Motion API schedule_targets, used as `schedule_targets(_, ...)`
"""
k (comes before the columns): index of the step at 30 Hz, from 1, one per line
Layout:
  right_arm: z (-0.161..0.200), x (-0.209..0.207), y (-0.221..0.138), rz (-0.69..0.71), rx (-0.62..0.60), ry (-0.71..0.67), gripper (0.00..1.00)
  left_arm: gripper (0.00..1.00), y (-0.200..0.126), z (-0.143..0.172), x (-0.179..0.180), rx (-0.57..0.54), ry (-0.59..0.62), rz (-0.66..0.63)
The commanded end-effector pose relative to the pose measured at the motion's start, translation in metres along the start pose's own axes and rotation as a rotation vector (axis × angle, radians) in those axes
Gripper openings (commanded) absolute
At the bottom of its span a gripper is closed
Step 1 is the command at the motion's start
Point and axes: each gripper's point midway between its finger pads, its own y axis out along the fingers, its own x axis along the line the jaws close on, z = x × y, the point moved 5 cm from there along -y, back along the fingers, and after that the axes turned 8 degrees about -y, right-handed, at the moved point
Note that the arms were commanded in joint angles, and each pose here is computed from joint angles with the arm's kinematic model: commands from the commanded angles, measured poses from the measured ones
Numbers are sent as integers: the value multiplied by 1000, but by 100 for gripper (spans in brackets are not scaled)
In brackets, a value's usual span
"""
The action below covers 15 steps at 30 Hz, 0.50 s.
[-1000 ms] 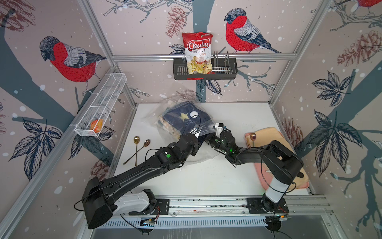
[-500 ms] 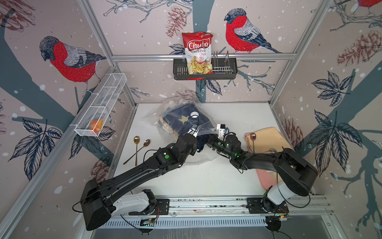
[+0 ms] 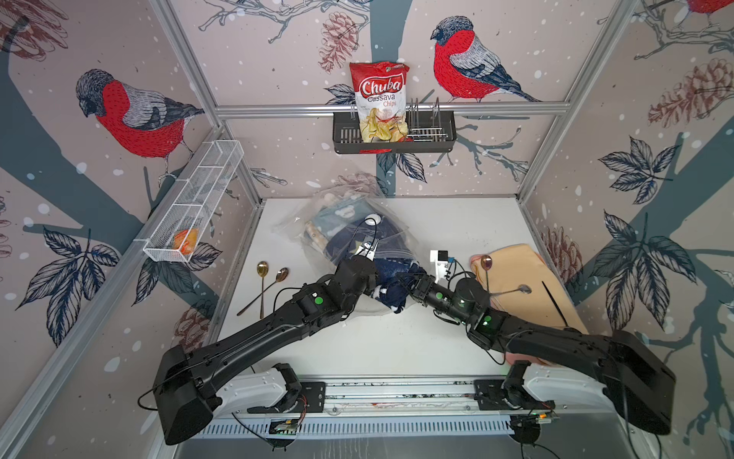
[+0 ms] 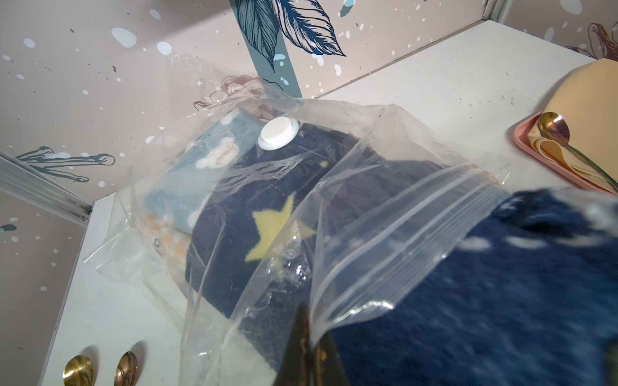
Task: Take the blanket out of the vacuum bag
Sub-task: Take out the blanket from the vacuum bag.
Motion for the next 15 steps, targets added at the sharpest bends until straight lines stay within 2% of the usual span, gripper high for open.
schedule_targets(1, -16, 12, -15, 60, -62, -105, 0, 0, 0, -8, 7, -42, -35, -45)
schedule_targets(11, -97, 96, -49, 33, -267, -273, 0, 0, -3, -10, 27, -82, -73, -141)
schedule_targets(15, -134, 115, -53, 31, -313, -324, 0, 0, -4, -10, 28, -86, -76, -144)
